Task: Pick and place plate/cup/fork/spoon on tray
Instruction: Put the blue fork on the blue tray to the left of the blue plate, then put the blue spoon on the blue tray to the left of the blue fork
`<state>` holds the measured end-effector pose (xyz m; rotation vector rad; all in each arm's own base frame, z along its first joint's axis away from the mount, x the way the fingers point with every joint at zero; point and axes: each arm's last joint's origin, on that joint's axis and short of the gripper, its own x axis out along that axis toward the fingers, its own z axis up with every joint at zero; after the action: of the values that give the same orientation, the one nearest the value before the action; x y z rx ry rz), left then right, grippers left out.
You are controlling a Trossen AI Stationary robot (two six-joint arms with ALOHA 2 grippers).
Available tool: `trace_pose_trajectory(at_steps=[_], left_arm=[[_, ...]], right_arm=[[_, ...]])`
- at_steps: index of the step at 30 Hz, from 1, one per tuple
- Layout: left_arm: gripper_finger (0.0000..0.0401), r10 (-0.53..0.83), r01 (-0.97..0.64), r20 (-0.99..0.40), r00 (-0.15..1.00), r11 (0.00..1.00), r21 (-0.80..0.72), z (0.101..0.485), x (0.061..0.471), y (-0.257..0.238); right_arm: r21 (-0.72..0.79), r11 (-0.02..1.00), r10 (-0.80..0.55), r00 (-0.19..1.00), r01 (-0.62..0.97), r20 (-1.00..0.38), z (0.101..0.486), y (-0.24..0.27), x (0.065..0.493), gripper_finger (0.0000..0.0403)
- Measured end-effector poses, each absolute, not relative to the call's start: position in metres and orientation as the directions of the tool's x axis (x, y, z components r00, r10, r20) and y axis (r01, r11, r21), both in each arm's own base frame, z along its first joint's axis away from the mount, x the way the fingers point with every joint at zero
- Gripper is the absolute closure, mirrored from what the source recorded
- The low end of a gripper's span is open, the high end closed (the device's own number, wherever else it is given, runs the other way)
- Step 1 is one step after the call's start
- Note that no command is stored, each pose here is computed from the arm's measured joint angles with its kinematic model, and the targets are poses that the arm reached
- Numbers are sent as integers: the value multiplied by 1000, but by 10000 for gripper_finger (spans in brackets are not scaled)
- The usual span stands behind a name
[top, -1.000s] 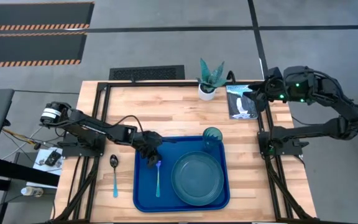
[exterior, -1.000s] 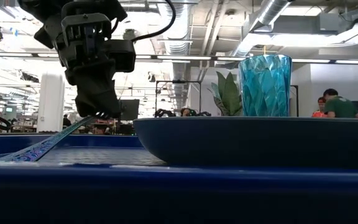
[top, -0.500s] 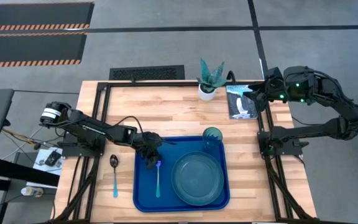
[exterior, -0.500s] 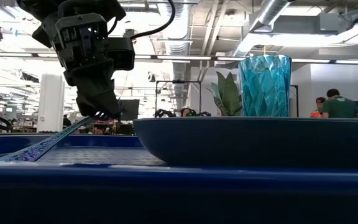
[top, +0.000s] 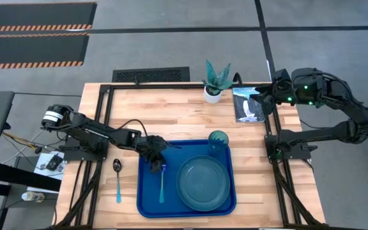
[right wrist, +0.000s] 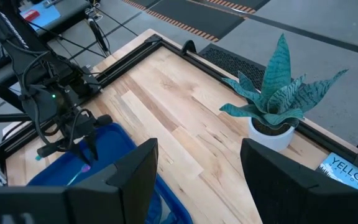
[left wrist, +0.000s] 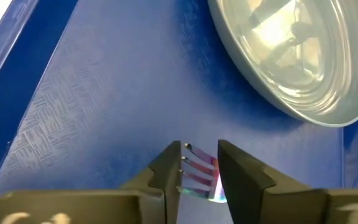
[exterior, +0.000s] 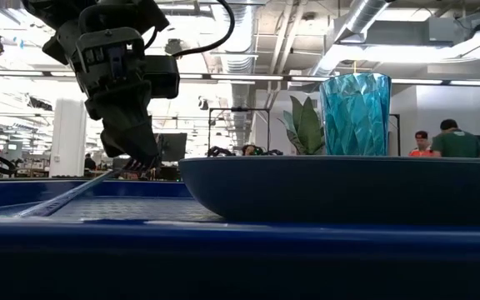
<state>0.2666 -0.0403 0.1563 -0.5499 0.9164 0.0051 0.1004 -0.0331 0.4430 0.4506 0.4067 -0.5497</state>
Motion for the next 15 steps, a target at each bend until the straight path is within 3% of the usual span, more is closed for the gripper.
trace_pose_trajectory(at_steps=[15], left_arm=[[301, -173, -300, -767, 618, 850, -433, 155, 266, -39]], right_arm=[[297, 762, -402, 780, 575, -480, 443, -33, 100, 149]])
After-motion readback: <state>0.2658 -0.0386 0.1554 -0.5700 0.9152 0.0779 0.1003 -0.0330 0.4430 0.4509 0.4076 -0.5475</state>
